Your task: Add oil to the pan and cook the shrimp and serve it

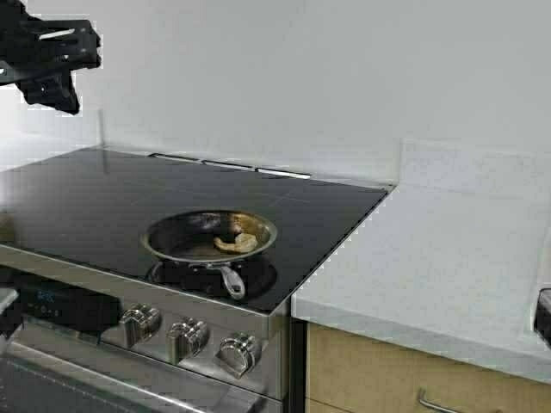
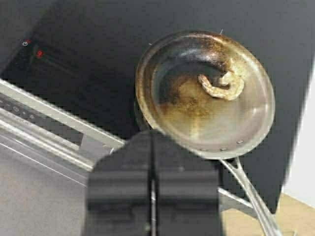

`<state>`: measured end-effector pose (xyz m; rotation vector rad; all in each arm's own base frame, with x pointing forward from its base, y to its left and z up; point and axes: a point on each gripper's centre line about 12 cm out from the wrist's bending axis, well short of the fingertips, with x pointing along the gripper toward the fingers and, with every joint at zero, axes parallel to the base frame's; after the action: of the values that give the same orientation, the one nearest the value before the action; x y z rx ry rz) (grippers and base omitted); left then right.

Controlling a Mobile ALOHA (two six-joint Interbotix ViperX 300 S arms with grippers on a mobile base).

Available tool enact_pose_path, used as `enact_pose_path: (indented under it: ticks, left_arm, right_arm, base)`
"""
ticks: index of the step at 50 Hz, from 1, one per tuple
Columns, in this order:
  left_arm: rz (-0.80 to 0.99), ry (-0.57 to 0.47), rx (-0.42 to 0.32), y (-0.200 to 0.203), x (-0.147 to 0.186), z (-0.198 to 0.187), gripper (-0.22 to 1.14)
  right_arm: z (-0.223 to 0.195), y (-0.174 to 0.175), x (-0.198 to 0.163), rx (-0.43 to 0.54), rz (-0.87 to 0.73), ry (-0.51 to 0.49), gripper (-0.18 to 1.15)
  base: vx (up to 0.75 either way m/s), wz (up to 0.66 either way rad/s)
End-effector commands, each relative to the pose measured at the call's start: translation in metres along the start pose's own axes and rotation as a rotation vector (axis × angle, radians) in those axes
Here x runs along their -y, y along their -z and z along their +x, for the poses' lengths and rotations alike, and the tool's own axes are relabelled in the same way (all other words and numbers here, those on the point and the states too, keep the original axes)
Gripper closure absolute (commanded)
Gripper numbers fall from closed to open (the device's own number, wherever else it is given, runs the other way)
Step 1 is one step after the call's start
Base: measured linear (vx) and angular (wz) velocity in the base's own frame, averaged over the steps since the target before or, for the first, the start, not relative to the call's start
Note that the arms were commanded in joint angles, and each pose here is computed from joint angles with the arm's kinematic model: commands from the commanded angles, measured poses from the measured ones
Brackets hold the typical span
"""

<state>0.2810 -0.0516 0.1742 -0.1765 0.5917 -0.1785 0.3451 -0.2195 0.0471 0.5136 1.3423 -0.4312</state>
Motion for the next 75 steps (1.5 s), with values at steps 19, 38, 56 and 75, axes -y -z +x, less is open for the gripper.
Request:
enact_pose_path:
  ticks: [19,38,56,75]
  left_arm:
    - [-0.064,0.001,-0.019,0.003,-0.001,0.011,0.85]
    - [-0.103,0.067,-0.013,0.012,0.004,0.024,0.84]
    - [-0.174,0.3,0.038,0.037,0.021,0.052,0.11]
    - [-0.473,0.465,-0.07,0.115,0.02,0.094,-0.1]
  right_arm:
    - [-0.147,0.016,-0.134,0.536,-0.29,-0.145,0.9]
    - [-0.143,0.129,-0.276,0.815,-0.596,-0.447,0.91]
    - [-0.12,0.188,-0.316,0.829,-0.728,-0.557,0.91]
    - [-0.112,0.198,-0.314,0.833,-0.741,-0.561,0.91]
  base:
    - [0.0,0.0]
    - [0.0,0.0]
    - [0.0,0.0]
    - [0.0,0.0]
